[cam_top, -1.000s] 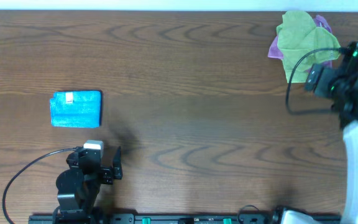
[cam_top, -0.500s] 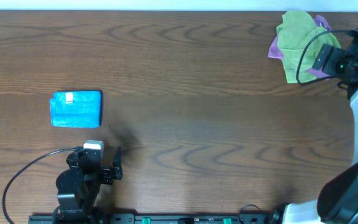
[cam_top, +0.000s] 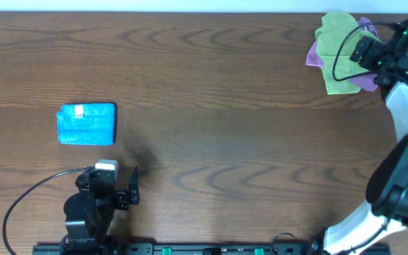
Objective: Fold the cloth
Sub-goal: 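Reach the right gripper to the green cloth on the purple cloth, then grasp the green cloth with the right gripper and lift it, then drag the green cloth toward the table center with the right gripper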
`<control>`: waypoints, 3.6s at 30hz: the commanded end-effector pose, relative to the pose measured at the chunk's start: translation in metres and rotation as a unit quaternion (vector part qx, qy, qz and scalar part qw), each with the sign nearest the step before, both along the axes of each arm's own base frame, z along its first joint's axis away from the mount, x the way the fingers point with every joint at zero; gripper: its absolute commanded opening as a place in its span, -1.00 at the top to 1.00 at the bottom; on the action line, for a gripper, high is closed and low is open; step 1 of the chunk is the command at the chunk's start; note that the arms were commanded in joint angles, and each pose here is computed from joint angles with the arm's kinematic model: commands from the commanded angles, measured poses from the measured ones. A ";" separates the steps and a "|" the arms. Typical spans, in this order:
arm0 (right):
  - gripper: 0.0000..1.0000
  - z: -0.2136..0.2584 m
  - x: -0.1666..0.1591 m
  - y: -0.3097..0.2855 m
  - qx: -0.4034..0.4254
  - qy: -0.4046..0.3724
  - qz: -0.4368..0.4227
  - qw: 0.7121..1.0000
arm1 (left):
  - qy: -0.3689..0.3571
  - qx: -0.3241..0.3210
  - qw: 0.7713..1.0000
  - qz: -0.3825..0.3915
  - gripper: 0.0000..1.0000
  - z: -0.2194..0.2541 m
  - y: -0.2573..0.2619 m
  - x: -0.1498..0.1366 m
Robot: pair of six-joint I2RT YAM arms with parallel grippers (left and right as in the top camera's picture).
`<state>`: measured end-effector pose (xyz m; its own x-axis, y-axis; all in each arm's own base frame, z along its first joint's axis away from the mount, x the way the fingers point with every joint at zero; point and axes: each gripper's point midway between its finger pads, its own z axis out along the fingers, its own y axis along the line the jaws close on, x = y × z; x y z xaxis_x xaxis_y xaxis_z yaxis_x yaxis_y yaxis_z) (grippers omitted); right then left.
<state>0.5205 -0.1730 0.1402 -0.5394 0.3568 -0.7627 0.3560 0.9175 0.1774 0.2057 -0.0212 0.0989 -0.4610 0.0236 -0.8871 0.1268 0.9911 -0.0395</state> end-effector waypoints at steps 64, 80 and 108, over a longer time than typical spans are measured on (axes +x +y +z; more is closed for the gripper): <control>0.97 0.135 -0.043 0.133 0.009 -0.030 0.148 0.989 | 0.003 -0.005 1.000 0.000 -0.91 -0.004 -0.001 0.000; 0.98 0.110 -0.151 0.255 0.070 0.126 0.350 0.926 | 0.003 -0.005 1.000 0.000 -0.91 -0.004 -0.001 0.000; 0.98 0.074 -0.230 0.340 0.013 0.224 0.476 0.850 | 0.003 -0.005 1.000 0.000 -0.91 -0.004 -0.001 0.000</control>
